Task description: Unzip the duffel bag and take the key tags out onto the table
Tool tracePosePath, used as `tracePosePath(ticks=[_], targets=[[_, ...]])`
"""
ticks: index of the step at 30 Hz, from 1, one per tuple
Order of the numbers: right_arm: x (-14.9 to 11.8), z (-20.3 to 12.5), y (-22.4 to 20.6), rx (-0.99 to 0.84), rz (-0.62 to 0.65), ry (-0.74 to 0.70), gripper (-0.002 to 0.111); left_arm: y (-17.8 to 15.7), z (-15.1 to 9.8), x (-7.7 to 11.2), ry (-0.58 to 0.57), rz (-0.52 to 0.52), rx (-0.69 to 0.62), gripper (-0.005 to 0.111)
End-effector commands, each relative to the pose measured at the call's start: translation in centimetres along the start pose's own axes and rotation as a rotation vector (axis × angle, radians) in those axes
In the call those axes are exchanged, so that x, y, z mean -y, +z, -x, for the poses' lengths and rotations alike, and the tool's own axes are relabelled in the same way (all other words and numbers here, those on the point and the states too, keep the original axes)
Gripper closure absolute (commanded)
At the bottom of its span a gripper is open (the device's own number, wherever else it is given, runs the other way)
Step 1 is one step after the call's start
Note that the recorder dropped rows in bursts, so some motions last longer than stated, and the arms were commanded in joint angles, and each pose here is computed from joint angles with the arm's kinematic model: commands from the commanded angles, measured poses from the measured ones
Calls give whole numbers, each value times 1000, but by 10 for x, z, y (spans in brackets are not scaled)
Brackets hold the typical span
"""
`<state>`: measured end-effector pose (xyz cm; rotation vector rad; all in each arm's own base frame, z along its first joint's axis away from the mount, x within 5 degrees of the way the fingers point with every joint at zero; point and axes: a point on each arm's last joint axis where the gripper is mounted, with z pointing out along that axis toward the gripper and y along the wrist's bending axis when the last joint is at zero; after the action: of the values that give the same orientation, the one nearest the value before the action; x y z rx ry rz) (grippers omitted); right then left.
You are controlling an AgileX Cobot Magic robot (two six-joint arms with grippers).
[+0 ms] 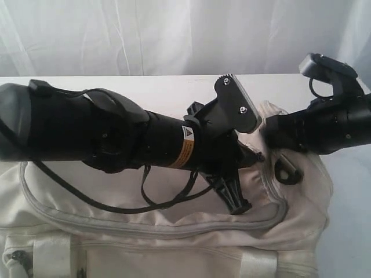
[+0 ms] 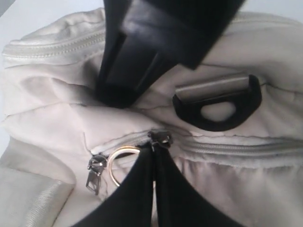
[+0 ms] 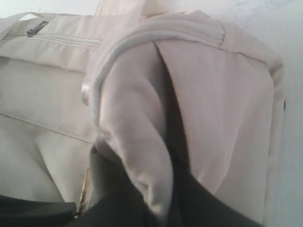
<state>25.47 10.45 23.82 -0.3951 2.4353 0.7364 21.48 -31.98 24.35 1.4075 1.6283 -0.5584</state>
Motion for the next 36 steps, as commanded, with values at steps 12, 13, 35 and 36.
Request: tracePosePath(ticks=[12, 13, 35, 36], targets=[[-13, 24, -13, 69, 39, 12, 67, -18, 25, 28, -109, -205, 95, 107], [-14, 24, -15, 69, 45, 29, 66, -17, 25, 27, -110, -193, 93, 107], [-29, 21, -40, 36, 60, -98, 65, -15, 20, 10, -113, -2, 57, 107], [-26, 22, -38, 45, 42, -98, 65, -15, 21, 11, -112, -10, 58, 107]])
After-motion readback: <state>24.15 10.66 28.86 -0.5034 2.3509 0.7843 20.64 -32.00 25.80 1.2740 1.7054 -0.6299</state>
